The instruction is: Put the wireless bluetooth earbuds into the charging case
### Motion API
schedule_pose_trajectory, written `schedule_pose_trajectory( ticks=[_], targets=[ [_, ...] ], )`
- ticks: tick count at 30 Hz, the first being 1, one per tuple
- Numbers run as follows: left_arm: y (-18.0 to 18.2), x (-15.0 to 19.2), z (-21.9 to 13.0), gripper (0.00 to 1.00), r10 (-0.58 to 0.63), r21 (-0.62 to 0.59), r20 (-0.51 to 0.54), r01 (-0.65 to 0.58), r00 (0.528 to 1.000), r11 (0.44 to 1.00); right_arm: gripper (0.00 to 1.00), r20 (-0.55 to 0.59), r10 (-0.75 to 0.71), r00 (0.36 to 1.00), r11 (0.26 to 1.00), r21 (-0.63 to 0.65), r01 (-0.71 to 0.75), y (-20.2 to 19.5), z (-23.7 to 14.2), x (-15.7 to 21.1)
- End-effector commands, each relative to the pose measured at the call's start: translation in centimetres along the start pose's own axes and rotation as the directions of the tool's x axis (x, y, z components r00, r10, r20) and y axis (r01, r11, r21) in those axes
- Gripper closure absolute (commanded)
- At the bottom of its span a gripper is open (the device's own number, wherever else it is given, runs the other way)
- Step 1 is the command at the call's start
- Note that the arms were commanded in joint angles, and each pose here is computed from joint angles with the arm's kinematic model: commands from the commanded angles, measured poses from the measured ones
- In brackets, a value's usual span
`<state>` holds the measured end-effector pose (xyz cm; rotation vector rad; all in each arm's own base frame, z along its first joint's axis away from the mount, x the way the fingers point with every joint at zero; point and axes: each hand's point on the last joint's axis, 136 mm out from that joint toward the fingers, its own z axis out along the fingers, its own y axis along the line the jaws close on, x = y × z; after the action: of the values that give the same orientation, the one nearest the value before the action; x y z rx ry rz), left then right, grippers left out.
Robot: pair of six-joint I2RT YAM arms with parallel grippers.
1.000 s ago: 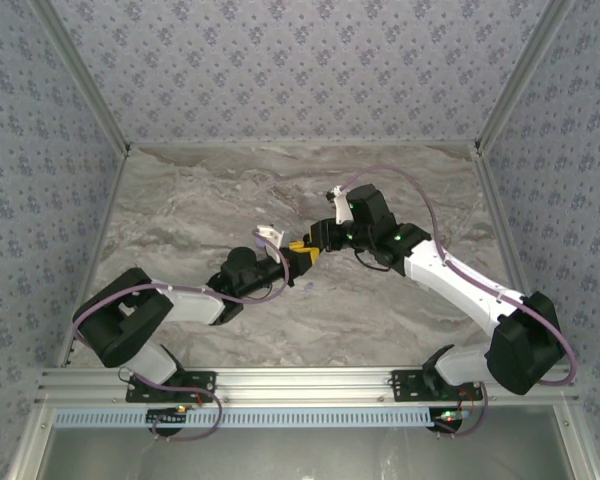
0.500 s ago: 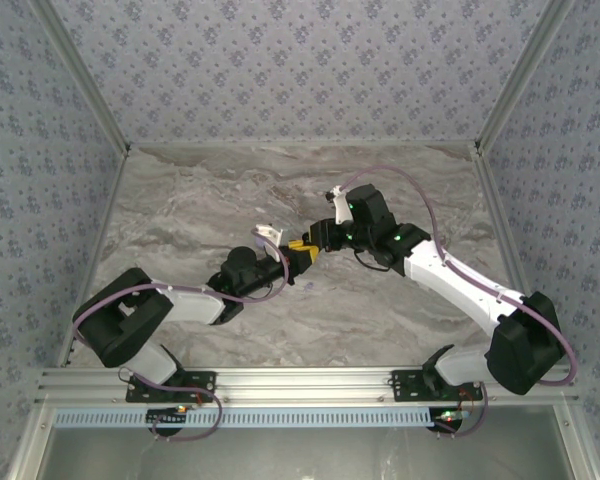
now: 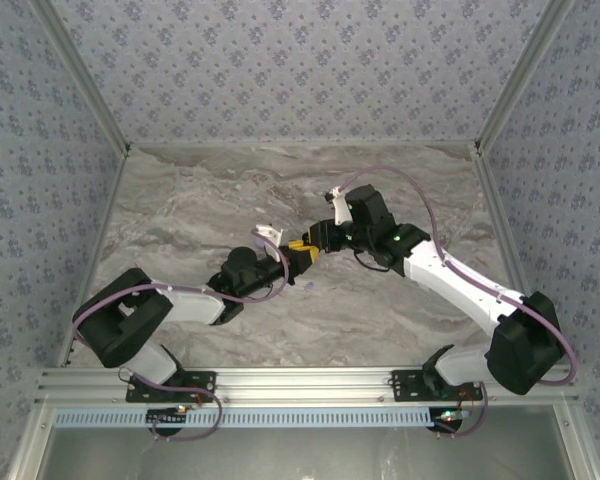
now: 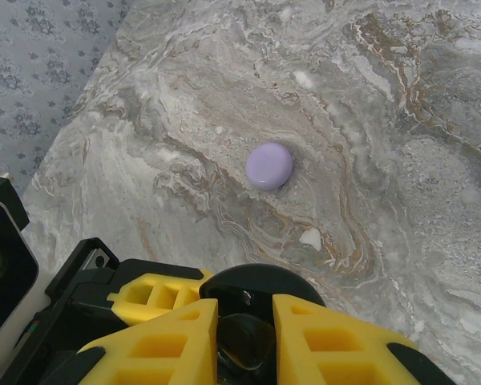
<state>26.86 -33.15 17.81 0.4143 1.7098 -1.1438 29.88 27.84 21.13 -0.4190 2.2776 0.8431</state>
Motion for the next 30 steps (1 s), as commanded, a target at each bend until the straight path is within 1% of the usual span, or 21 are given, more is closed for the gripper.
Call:
schedule_pose_trajectory(
  ticks=[1, 11, 17, 27, 30],
  targets=[
    [-1.21, -2.39, 0.16, 0.85, 0.000, 0.022, 0.064, -0.001, 0.998, 1.000, 0.77, -0.028, -0.025, 0.999, 1.000, -0.018, 0.024, 0.58, -0.01, 0.76],
    [-1.25, -2.83, 0.02, 0.85, 0.008, 0.013, 0.071, -0.009, 0.997, 1.000, 0.76, -0.043, -0.038, 0.998, 0.999, -0.010, 0.037, 0.58, -0.07, 1.11],
    [-1.33, -2.81, 0.01, 0.85, 0.013, 0.017, 0.069, -0.014, 0.998, 1.000, 0.73, -0.045, -0.043, 0.998, 0.999, -0.006, 0.043, 0.55, -0.09, 1.17],
    [-1.29, -2.59, -0.04, 0.85, 0.022, 0.015, 0.059, -0.023, 0.998, 1.000, 0.61, -0.046, -0.045, 0.998, 0.999, 0.012, 0.045, 0.33, -0.20, 1.11],
    [-1.29, -2.50, -0.04, 0.85, 0.026, 0.014, 0.056, -0.027, 0.998, 1.000, 0.59, -0.044, -0.044, 0.998, 0.999, 0.018, 0.045, 0.25, -0.32, 1.03]
  ],
)
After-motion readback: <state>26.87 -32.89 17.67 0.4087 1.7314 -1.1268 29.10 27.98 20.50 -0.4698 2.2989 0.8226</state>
